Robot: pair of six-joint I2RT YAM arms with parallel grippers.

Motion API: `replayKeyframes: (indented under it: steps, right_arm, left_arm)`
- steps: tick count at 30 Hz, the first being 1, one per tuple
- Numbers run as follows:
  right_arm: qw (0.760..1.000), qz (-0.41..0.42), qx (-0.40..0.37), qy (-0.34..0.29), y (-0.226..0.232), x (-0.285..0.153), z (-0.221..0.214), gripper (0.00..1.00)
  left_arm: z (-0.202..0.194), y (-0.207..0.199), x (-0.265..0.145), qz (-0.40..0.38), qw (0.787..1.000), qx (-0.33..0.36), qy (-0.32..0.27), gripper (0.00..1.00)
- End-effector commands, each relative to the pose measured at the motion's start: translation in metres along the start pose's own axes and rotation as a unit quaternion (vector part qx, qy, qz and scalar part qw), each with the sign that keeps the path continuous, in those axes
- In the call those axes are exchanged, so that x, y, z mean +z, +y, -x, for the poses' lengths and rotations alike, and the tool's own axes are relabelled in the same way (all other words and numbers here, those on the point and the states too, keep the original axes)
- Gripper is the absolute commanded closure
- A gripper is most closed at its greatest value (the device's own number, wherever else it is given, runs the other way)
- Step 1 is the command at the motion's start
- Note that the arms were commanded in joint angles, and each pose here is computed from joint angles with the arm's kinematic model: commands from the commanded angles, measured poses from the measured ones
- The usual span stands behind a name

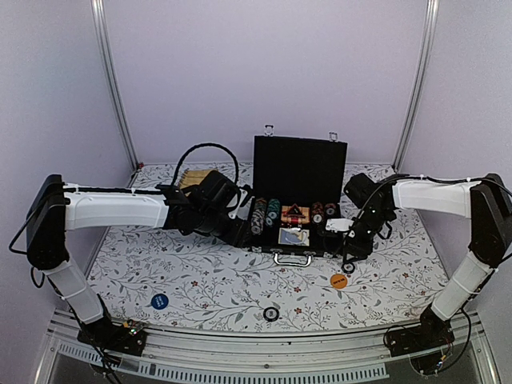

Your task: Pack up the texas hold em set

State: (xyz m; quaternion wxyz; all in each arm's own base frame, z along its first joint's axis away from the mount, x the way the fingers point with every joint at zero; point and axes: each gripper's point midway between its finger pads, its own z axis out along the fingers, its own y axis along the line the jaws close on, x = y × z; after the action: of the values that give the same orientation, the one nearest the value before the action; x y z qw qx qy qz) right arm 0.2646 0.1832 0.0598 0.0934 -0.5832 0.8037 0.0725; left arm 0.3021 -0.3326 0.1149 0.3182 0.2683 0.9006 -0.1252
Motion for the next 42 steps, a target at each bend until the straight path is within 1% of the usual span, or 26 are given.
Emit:
replayKeyframes:
  steps: [1, 3, 13, 16, 29, 38, 42]
  right_arm:
    - [1.0, 0.024, 0.01, 0.018, 0.015, 0.005, -0.017, 0.48]
    - [0.999, 0.02, 0.011, 0.026, 0.015, 0.01, -0.023, 0.46]
    - [0.999, 0.007, 0.008, 0.052, 0.012, 0.028, -0.037, 0.44]
    - [0.999, -0.001, 0.007, 0.053, 0.008, 0.032, -0.038, 0.44]
    - [0.999, 0.012, 0.014, 0.048, 0.014, 0.047, -0.04, 0.44]
    - [0.998, 0.013, 0.016, 0.055, 0.02, 0.056, -0.045, 0.47]
    - [0.998, 0.018, 0.016, 0.057, 0.024, 0.058, -0.045, 0.54]
  left_arm:
    - [0.01, 0.001, -0.003, -0.003, 1.0, -0.005, -0.011, 0.36]
    - [0.009, 0.002, -0.003, -0.003, 1.0, -0.006, -0.011, 0.36]
    - [0.008, 0.001, -0.002, -0.005, 1.0, -0.01, -0.01, 0.36]
    - [0.008, 0.0, -0.001, -0.006, 1.0, -0.01, -0.01, 0.36]
    - [0.006, 0.001, 0.001, -0.004, 1.0, -0.01, -0.008, 0.36]
    - [0.006, 0.0, 0.003, -0.007, 1.0, -0.01, -0.008, 0.36]
    - [0.004, 0.0, 0.003, -0.007, 1.0, -0.01, -0.007, 0.36]
